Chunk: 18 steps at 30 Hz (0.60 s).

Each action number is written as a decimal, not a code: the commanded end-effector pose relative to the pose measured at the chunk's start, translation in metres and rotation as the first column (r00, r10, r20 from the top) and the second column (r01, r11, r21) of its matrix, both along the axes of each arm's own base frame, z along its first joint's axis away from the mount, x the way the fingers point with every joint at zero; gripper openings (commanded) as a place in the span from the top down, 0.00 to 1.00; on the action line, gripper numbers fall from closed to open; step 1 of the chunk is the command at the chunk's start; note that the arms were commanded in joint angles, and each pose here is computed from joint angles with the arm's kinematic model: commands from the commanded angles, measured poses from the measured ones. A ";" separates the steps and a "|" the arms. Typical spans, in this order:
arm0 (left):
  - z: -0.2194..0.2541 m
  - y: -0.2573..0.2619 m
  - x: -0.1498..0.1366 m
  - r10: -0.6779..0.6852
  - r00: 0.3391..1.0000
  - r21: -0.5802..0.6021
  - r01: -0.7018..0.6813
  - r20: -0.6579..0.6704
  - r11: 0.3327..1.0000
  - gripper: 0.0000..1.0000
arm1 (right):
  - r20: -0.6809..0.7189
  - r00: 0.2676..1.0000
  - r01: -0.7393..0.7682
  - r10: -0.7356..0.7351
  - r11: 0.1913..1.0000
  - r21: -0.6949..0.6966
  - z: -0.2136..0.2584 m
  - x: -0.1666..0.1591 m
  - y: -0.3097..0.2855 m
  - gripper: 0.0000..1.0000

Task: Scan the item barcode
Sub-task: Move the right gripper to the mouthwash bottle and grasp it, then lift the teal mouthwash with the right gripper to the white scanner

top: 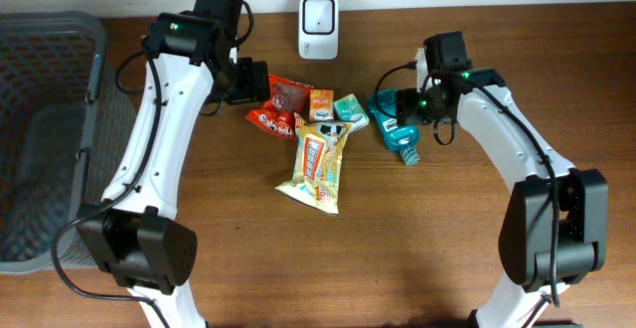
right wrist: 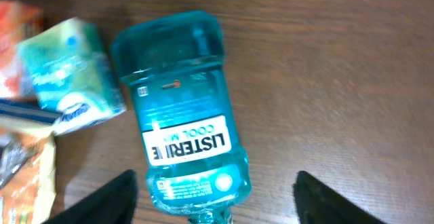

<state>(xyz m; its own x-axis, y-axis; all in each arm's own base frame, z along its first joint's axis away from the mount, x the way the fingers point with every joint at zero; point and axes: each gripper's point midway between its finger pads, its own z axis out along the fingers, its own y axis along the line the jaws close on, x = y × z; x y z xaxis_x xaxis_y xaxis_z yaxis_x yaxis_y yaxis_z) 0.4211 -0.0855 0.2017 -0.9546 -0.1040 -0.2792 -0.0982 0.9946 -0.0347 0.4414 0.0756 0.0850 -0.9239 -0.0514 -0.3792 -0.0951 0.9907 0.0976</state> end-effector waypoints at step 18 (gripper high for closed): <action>0.000 0.000 0.000 0.009 1.000 -0.002 -0.009 0.000 1.000 0.01 | -0.058 0.964 -0.267 0.260 0.945 -0.191 -0.083 0.017 0.021 0.16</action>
<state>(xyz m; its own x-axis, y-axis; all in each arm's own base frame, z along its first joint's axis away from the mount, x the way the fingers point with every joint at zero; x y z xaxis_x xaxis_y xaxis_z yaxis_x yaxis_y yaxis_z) 0.4210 -0.0856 0.2017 -0.9547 -0.1036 -0.2789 -0.0978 0.9946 -0.0346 0.4574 0.1026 0.0087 -0.8734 -0.3558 -0.3326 -0.3605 0.9314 -0.0498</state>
